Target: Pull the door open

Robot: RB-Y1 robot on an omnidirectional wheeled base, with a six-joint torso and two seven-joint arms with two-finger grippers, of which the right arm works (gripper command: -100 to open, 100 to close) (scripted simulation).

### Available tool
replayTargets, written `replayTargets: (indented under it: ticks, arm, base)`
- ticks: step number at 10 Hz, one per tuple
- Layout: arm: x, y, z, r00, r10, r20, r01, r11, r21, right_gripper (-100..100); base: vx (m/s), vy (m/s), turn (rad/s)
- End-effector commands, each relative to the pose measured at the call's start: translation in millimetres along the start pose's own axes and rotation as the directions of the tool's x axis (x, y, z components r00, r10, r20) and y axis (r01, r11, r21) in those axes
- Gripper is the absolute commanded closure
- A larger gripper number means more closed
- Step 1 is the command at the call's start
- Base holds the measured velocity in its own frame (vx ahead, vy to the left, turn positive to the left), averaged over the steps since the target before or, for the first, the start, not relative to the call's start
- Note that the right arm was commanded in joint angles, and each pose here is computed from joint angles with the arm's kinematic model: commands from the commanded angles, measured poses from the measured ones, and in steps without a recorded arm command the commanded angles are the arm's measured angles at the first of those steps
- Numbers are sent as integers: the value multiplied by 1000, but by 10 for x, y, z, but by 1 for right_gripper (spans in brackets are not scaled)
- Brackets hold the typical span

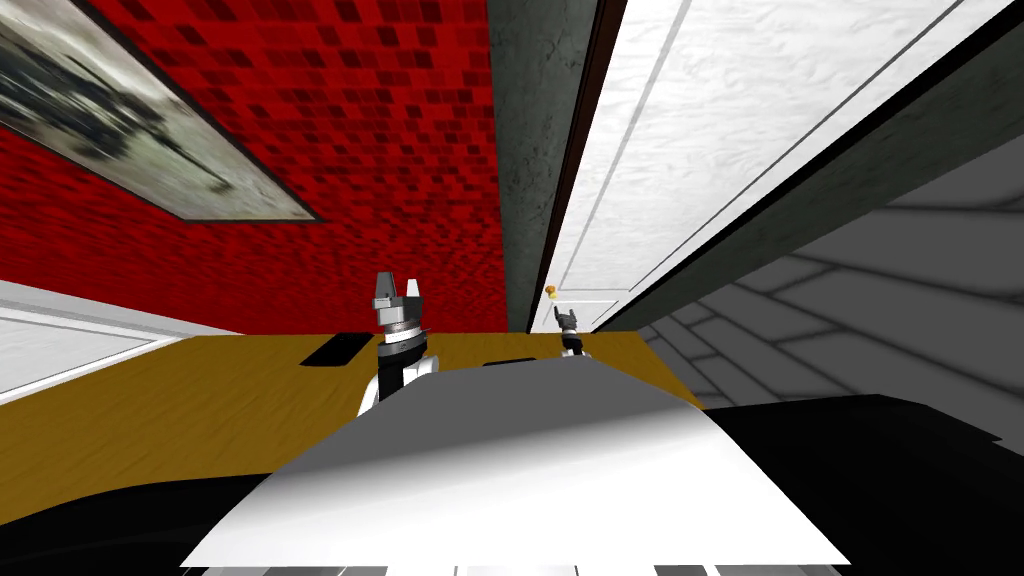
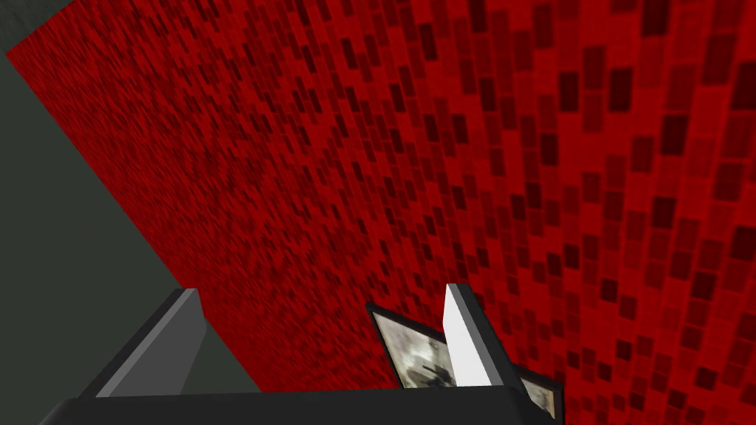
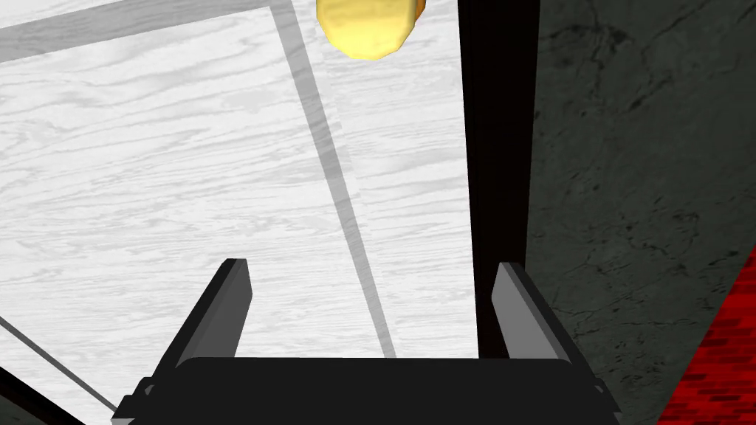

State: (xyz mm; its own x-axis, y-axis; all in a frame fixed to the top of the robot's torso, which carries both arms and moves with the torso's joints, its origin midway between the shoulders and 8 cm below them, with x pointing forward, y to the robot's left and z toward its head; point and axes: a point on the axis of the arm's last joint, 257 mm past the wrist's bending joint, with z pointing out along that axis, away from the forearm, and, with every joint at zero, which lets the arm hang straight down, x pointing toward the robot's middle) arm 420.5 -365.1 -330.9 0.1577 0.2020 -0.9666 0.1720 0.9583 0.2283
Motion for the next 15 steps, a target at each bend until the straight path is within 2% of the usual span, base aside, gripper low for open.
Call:
replayTargets:
  ticks: [1,4,5,10,11,12,15]
  arm:
    - [93,-28,-32,999,-32,-16,32,999,4,-100]
    - [347,-51,-123,991,-119,-67,120,993,9,-100]
    - [347,-51,-123,989,-130,-67,131,991,8,-100]
    - [590,-51,-226,967,-228,-116,230,973,1,-100]
    - [559,-60,-213,970,-216,-111,218,976,2,-100]
    - [511,-232,-227,967,-231,-110,235,972,25,-100]
    - [450,-468,-271,966,-235,-108,243,967,71,-100]
  base:
    - [3,-79,72]
    - [-6,-81,159]
    - [5,-65,58]
    - [-2,-54,107]
    - [-2,-24,14]
    - [104,17,219]
    - [212,20,177]
